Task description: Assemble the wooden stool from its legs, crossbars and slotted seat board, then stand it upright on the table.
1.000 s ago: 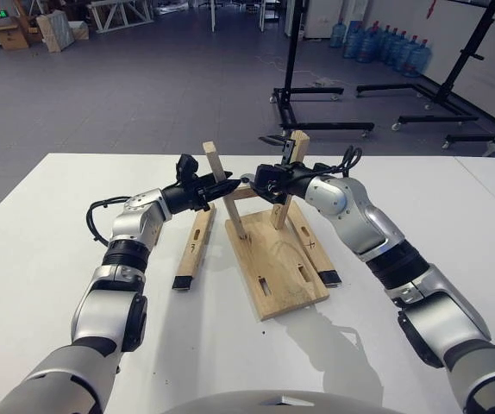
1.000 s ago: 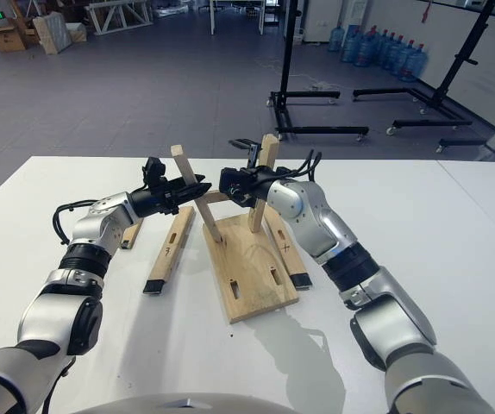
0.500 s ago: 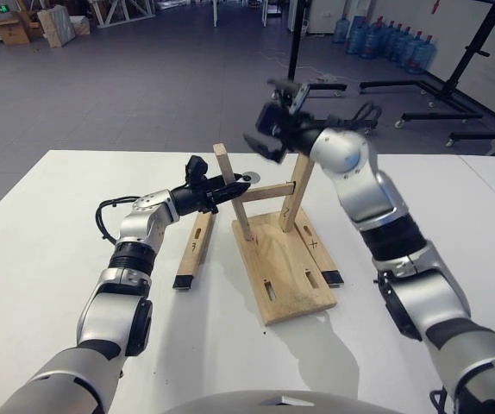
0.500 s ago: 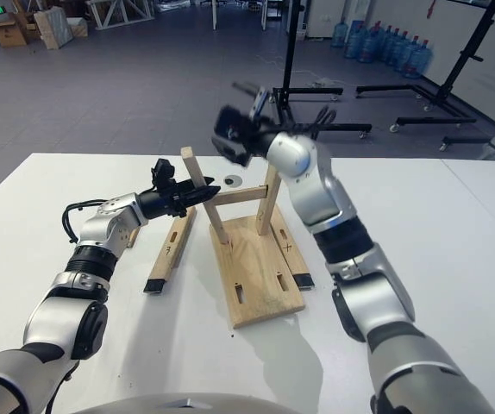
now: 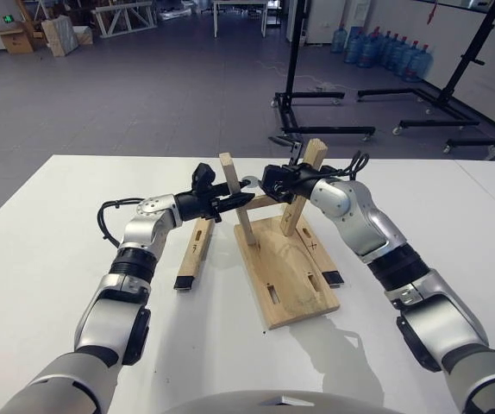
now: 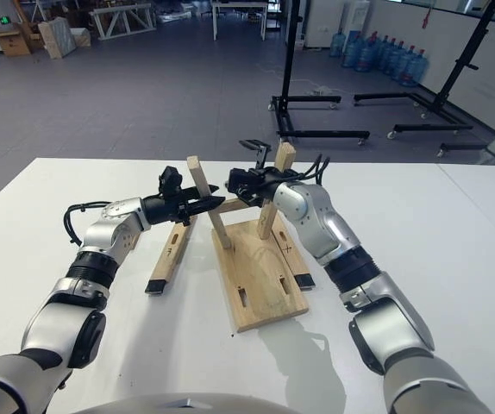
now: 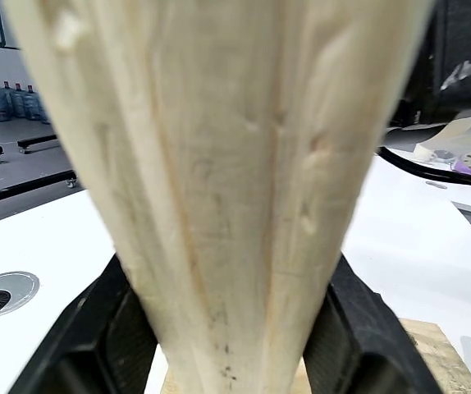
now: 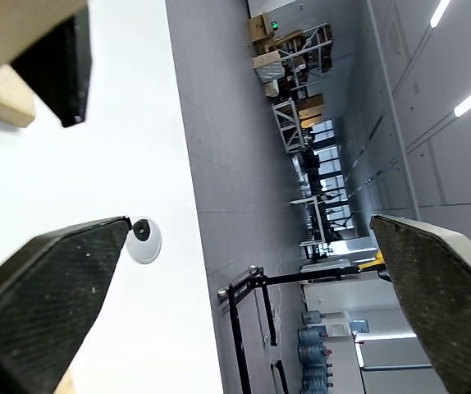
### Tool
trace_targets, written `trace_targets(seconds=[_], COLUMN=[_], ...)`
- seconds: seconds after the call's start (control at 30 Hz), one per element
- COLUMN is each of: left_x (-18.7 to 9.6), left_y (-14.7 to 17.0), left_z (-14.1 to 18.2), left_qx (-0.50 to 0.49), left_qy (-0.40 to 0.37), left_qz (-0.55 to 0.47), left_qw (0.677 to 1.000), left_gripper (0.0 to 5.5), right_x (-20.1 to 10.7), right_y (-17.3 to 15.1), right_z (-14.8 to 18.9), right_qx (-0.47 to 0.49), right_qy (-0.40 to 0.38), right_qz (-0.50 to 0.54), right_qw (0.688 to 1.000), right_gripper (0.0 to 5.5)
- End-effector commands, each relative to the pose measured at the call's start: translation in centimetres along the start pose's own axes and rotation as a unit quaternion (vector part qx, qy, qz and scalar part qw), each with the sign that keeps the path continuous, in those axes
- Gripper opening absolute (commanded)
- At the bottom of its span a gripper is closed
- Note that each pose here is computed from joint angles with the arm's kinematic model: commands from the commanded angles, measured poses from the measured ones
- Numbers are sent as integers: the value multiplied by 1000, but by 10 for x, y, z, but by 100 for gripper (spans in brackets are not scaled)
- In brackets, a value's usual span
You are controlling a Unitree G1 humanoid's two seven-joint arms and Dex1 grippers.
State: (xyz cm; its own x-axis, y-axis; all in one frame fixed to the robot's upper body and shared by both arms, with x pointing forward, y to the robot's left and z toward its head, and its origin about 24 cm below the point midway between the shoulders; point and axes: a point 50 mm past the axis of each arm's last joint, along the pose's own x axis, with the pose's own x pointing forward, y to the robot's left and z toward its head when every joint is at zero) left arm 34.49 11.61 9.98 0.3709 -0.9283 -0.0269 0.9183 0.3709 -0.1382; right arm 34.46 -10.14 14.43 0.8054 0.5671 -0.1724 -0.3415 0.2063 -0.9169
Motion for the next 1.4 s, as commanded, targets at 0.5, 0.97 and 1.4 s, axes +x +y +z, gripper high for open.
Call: trace_targets(seconds=[0.5, 0.97, 1.4], left_x=[-32, -107, -147], left_y=[-14, -44, -14], left_z=[-24, -10, -36], left_qx=[4, -91, -48], left_qy=[73, 75, 155], left_qz=[69, 488, 527], left_qw=[995, 865, 834], left_gripper=[367, 506, 506], right_x=[0, -1, -90], right_y=[86, -116, -145], right_z=[-26, 52, -49], right_qx=[61, 225, 505], right_qy=[72, -105, -19], right_qz=[126, -180, -317], right_qw=[987, 952, 803], right_gripper=[540, 540, 540])
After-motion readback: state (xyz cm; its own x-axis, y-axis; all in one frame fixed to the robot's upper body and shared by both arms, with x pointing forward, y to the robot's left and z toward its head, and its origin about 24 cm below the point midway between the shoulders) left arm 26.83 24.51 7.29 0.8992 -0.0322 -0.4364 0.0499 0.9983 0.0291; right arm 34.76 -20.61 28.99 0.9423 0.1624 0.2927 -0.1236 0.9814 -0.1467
